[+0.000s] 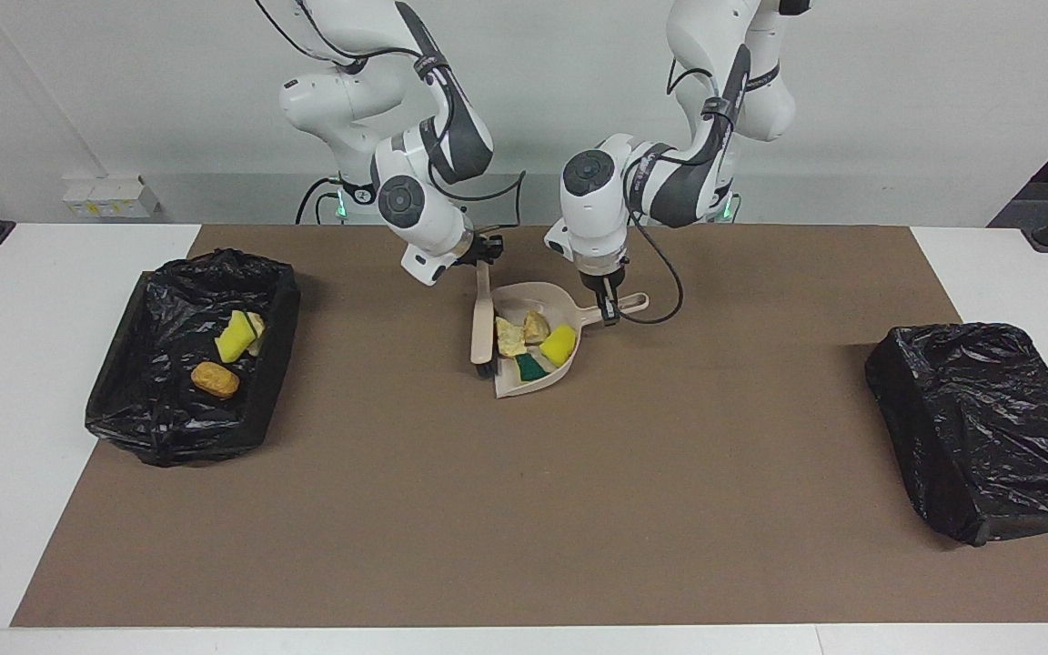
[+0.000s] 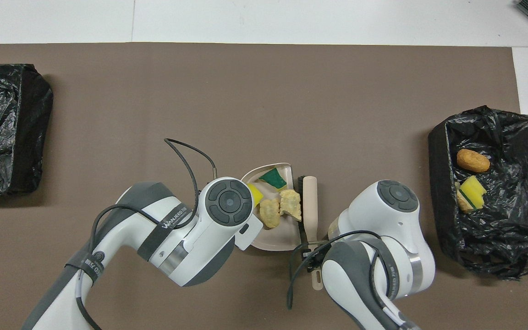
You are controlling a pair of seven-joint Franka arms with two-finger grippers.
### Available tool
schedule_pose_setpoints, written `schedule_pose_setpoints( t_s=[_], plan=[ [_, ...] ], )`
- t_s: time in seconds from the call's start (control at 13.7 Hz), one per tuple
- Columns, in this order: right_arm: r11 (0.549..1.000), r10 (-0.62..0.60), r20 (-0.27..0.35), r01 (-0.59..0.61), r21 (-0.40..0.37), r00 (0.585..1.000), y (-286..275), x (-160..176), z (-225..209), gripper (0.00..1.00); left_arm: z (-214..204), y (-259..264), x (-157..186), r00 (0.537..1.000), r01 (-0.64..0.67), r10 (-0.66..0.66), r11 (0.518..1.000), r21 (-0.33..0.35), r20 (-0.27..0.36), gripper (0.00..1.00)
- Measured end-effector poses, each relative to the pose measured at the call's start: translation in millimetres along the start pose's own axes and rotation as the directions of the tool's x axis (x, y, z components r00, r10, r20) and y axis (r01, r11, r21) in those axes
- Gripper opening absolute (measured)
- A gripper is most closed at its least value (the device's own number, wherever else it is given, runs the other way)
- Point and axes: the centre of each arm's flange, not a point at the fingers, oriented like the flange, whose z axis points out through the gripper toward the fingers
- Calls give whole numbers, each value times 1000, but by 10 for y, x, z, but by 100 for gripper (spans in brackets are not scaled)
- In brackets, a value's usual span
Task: Sweep and dump trash in bin
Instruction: 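Sweep the last paper piece into the dustpan with the right gripper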
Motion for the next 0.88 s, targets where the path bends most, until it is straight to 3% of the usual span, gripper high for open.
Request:
schedule_pose_setpoints(
  t_s=[0.37,0.88],
  plan=[
    [1000,-29,-38,28,-9,999,-58,-17,-283,26,6,0,-3,1000,0,0,1000,0,1,33],
    [976,-64,-83,45,-214,994,359,-409,-1394,26,16,1,-10,1000,1,-1,1000,-3,4,33]
  ],
)
